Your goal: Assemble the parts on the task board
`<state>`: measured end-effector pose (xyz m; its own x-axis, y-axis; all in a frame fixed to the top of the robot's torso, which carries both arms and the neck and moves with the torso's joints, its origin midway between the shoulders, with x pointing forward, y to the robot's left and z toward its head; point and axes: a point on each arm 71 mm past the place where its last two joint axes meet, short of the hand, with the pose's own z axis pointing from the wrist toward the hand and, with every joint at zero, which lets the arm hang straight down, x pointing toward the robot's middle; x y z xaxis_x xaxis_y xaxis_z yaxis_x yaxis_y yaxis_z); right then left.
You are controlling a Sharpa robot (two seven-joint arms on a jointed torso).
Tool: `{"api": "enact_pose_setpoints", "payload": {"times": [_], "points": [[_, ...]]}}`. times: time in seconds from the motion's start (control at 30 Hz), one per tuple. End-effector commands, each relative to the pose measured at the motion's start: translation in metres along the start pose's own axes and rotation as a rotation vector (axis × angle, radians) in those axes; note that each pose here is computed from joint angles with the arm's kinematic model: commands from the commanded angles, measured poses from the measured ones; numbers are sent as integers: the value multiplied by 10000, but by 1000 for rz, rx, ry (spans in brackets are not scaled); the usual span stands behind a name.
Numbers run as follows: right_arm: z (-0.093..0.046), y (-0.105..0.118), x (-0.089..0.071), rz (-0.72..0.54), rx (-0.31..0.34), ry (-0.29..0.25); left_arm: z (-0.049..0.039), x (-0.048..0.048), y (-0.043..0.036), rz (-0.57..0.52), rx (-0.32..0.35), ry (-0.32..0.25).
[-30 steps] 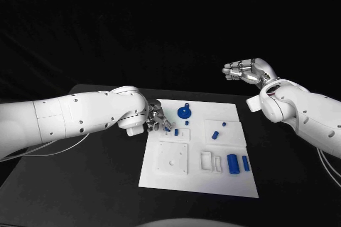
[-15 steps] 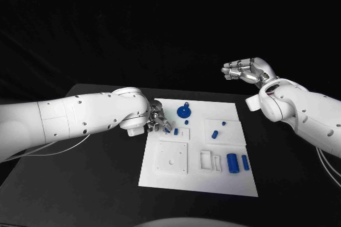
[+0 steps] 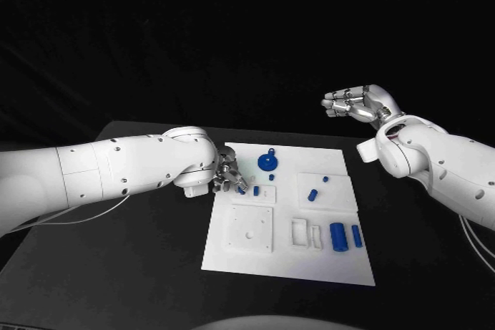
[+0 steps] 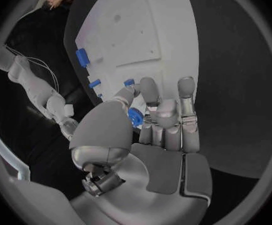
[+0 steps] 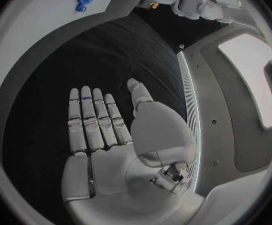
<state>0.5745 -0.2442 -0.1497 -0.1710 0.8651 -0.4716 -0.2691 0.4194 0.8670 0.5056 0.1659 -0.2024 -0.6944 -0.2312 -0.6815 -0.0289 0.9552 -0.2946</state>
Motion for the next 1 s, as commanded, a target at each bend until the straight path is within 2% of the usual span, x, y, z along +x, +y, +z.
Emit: {"api": "enact_pose_setpoints", "payload": {"times": [0.03,0.73,1.0], "points": [[0,7,17,-1,-8,15,7,13,-3,34,-6,14],[-3,1,26,-4,-8,17,21,39,20,60,-20,22],[-3,1,35,-4,-9,19,18,64,-3,76,-14,42]]}}
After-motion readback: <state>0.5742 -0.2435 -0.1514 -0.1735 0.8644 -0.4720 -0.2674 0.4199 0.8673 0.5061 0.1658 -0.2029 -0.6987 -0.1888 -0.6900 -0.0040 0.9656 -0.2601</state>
